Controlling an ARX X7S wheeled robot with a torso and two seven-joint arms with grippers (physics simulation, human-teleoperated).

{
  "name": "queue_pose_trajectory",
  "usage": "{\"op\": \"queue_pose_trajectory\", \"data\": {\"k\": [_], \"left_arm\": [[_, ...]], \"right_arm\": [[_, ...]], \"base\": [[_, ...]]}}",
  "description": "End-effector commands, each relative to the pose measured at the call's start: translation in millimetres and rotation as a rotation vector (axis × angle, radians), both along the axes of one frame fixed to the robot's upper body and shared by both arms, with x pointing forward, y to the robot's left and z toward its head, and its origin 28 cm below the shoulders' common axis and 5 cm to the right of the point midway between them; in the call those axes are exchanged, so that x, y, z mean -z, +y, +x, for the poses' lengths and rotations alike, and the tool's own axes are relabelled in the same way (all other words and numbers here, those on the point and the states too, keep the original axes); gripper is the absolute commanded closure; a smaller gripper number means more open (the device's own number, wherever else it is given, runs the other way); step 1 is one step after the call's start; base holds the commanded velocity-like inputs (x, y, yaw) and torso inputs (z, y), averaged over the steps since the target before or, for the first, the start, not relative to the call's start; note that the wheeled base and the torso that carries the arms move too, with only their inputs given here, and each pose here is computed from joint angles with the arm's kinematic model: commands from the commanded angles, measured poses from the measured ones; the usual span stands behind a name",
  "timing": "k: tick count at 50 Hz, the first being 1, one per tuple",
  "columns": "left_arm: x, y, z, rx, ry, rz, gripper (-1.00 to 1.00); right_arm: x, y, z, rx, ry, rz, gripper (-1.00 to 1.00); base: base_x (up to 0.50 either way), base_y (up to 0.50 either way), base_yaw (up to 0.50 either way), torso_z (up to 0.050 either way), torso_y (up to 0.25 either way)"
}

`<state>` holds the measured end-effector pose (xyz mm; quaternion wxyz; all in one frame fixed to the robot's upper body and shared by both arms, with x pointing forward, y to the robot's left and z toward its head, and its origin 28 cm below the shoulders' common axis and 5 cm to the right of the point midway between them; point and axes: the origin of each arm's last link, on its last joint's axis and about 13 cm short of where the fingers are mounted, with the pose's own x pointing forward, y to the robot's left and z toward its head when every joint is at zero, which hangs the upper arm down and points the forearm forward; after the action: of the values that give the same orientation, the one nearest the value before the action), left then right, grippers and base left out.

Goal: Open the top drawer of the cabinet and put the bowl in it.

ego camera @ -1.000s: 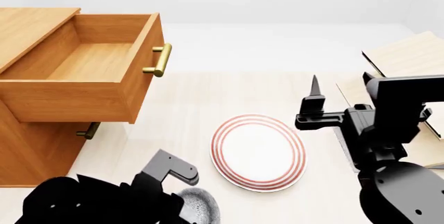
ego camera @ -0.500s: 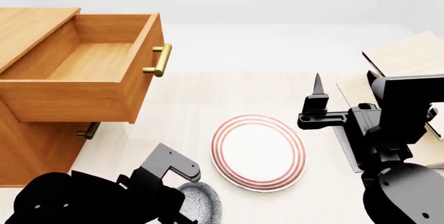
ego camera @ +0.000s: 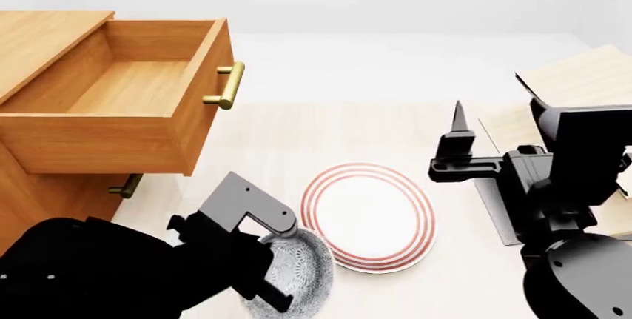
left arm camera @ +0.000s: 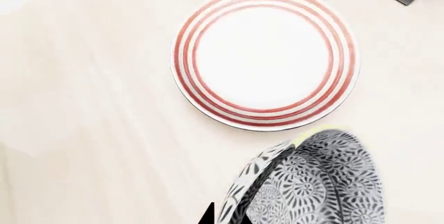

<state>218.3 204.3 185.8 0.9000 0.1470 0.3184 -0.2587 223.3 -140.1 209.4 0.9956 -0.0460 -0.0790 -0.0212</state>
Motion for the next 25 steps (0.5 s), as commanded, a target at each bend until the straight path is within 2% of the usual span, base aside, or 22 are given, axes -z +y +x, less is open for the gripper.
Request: {"op": "queue_pose_trajectory", "data": {"k": [1, 16, 25], "left_arm": [[-28, -6.9, -8, 0.036, -0.096, -0.023, 1.00], [-49, -23.3, -21, 0.100, -0.163, -0.080, 1.00], [-67, -34.9, -21, 0.129, -0.209, -0.130, 1.00]], "right_arm": [[-3, -2.2, -3, 0.009, -0.012, 0.005, -1.00], [-14, -7.5, -12, 0.029, -0.042, 0.014, -1.00], [-21, -7.5, -17, 0.027, -0.061, 0.015, -1.00]], "base": [[0.00, 0.00, 0.00, 0.000, 0.000], [0.00, 0.00, 0.00, 0.000, 0.000], [0.00, 0.00, 0.00, 0.000, 0.000]]}}
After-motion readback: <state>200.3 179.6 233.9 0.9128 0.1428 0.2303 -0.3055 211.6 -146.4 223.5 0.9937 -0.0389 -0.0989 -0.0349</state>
